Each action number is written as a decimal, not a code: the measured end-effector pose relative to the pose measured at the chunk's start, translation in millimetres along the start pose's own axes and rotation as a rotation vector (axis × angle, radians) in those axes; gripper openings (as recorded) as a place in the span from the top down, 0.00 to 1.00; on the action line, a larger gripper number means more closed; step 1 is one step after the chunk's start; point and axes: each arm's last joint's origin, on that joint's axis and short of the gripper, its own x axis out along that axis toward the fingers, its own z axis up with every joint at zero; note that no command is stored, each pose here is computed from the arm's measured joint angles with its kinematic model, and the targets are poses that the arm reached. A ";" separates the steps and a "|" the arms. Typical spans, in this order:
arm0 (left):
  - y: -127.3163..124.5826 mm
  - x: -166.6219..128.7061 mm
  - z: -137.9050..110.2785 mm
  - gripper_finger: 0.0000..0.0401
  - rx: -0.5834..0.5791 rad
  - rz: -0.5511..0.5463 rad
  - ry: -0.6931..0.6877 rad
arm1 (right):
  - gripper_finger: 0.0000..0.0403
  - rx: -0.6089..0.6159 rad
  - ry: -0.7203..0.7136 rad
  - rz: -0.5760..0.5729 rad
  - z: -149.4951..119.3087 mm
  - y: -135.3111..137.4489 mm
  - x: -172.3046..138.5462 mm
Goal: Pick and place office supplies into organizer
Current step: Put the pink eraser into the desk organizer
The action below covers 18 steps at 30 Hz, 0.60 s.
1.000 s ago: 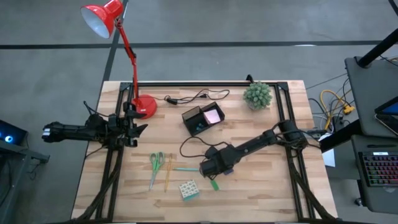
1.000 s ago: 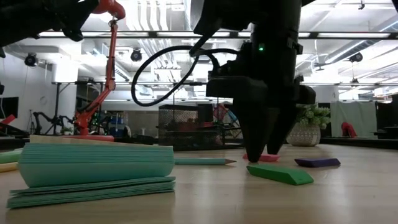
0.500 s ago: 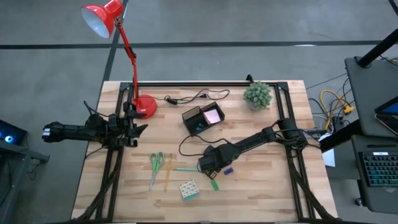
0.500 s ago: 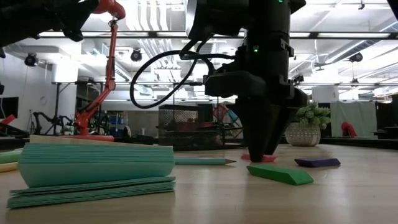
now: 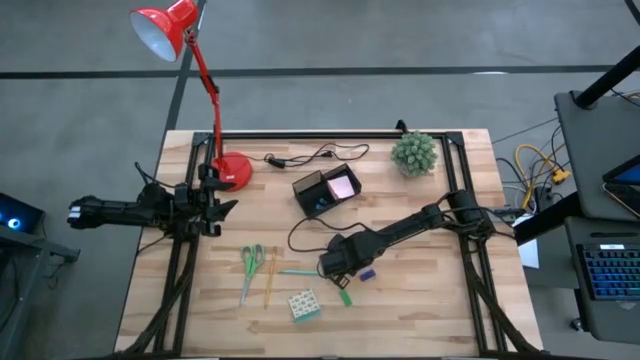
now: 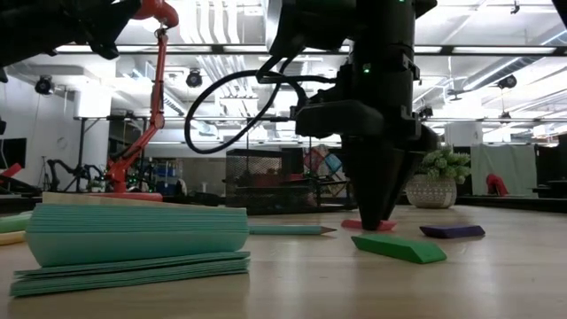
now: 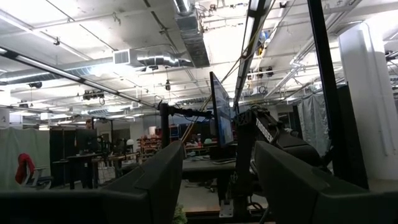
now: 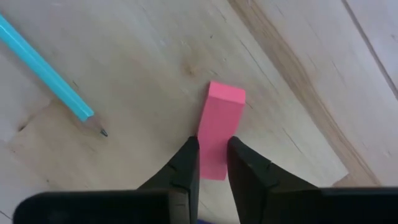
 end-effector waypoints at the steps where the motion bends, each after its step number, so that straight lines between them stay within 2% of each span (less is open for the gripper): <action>1: 0.0 0.0 0.0 0.53 0.000 0.000 0.000 | 0.85 -0.005 -0.002 -0.001 0.0 -0.1 0.0; 18: 0.0 0.0 0.3 0.53 0.000 0.000 -0.003 | 0.85 -0.005 -0.058 0.001 6.7 -0.3 -8.0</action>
